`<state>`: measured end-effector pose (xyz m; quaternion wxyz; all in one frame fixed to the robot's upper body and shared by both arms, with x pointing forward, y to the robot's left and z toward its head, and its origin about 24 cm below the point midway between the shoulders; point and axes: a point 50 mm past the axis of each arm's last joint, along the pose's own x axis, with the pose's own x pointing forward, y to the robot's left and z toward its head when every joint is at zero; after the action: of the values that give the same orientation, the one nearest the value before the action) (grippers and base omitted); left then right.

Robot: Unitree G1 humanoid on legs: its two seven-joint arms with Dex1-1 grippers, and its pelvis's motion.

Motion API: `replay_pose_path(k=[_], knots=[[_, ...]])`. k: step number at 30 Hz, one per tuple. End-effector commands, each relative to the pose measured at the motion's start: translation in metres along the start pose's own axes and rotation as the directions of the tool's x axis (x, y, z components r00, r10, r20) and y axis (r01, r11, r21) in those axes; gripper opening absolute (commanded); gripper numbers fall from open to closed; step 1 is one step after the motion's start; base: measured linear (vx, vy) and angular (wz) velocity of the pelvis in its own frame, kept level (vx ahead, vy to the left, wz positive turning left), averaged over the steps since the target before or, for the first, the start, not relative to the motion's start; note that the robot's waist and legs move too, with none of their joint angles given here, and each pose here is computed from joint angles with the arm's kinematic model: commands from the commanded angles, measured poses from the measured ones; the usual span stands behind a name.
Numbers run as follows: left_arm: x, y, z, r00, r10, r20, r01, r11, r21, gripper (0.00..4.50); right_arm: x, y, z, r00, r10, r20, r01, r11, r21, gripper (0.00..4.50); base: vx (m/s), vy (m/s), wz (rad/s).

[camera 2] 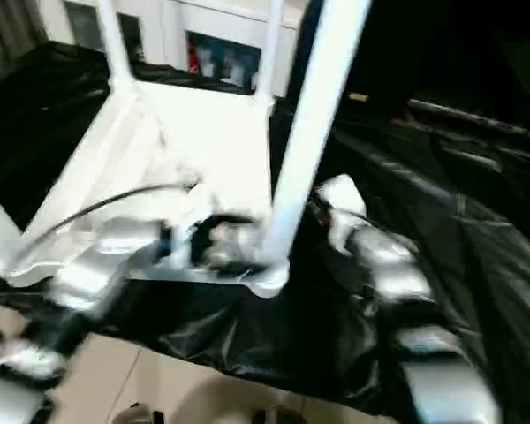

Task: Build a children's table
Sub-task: Rotate table base, then rotate leg to tighten

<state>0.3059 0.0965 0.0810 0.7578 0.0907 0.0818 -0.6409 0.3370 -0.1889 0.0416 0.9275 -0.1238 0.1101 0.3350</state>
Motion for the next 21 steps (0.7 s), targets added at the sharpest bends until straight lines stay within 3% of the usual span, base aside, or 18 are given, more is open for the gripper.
replay_pose_path(k=[1, 2, 9, 12, 21], knots=[[0.006, -0.003, 0.004, 0.998, -0.055, -0.028, 0.056, 0.997, 0.044, 4.50, -0.006, -0.002, 0.007, 0.998, 0.069, 0.007, -0.069, 0.997, -0.033, 3.85, 0.000, 0.000, 0.00], [-0.001, 0.000, -0.003, 0.992, -0.067, -0.109, 0.074, 0.995, 0.061, 4.50, -0.018, -0.002, 0.008, 0.988, 0.153, -0.028, -0.155, 0.986, -0.070, 3.85, 0.000, 0.000, 0.00], [-0.005, 0.012, -0.009, 0.983, -0.056, -0.176, 0.072, 0.994, 0.082, 4.11, -0.040, 0.000, 0.015, 0.947, 0.311, -0.082, -0.319, 0.941, -0.115, 3.94, 0.000, 0.000, 0.00], [-0.004, 0.019, -0.014, 0.971, -0.056, -0.233, 0.071, 0.996, 0.055, 3.84, -0.055, 0.004, 0.016, 0.893, 0.420, -0.159, -0.441, 0.888, -0.132, 3.94, 0.000, 0.000, 0.00], [-0.014, 0.022, -0.022, 0.949, -0.107, -0.298, 0.118, 0.993, 0.020, 3.08, -0.069, 0.010, 0.021, 0.849, 0.489, -0.201, -0.517, 0.848, -0.119, 3.94, 0.000, 0.000, 0.00]])
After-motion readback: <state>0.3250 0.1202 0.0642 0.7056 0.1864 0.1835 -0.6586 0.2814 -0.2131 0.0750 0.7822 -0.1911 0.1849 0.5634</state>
